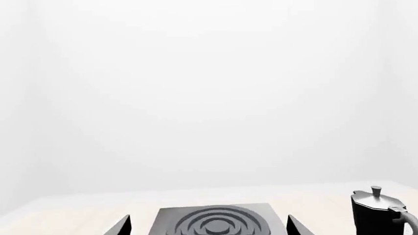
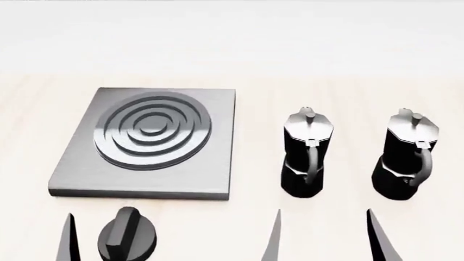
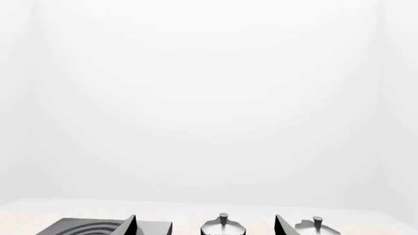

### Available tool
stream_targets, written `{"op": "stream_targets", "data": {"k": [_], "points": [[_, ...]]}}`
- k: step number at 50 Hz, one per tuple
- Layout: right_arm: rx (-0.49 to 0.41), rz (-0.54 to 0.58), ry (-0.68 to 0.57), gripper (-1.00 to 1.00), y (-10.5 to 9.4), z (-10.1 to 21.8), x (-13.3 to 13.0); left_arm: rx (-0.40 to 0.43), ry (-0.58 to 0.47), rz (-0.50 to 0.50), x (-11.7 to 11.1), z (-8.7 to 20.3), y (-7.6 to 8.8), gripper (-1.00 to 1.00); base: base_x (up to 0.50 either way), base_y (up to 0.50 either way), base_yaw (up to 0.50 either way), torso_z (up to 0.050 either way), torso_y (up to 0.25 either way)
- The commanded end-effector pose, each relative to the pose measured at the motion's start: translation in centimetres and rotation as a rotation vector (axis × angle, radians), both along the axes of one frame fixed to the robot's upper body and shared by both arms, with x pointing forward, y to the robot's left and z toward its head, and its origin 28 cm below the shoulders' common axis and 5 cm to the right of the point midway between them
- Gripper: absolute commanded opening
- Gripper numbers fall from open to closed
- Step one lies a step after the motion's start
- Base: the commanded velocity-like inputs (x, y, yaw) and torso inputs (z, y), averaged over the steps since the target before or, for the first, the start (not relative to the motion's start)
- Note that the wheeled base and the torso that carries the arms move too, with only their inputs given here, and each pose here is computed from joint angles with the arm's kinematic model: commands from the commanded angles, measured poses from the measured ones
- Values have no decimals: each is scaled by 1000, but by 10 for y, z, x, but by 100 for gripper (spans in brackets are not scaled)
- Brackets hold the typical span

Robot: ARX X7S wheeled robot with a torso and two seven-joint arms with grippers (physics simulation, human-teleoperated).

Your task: Put both moka pots on the stove.

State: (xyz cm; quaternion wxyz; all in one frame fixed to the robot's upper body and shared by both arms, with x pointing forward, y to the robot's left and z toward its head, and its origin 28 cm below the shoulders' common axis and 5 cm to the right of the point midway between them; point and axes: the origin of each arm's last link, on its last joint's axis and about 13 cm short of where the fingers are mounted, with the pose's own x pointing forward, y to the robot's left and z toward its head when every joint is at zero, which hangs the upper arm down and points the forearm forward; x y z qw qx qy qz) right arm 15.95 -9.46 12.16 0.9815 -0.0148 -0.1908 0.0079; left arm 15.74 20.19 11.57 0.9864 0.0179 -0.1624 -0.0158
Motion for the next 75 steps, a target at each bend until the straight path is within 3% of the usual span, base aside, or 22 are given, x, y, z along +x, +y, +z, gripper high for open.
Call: {"op": "stream_targets", "data": {"k": [1, 36, 75], "points": [[2, -1, 4, 100, 0, -1, 1, 2, 3, 0, 0, 0, 0, 100, 293, 0, 0, 0, 0], [3, -6, 11, 100, 0, -3, 2, 2, 7, -2, 2, -2, 0, 100, 28, 24, 0, 0, 0], [5, -9, 14, 100, -1, -4, 3, 4, 12, -8, 2, -3, -2, 100, 0, 163, 0, 0, 0]]}}
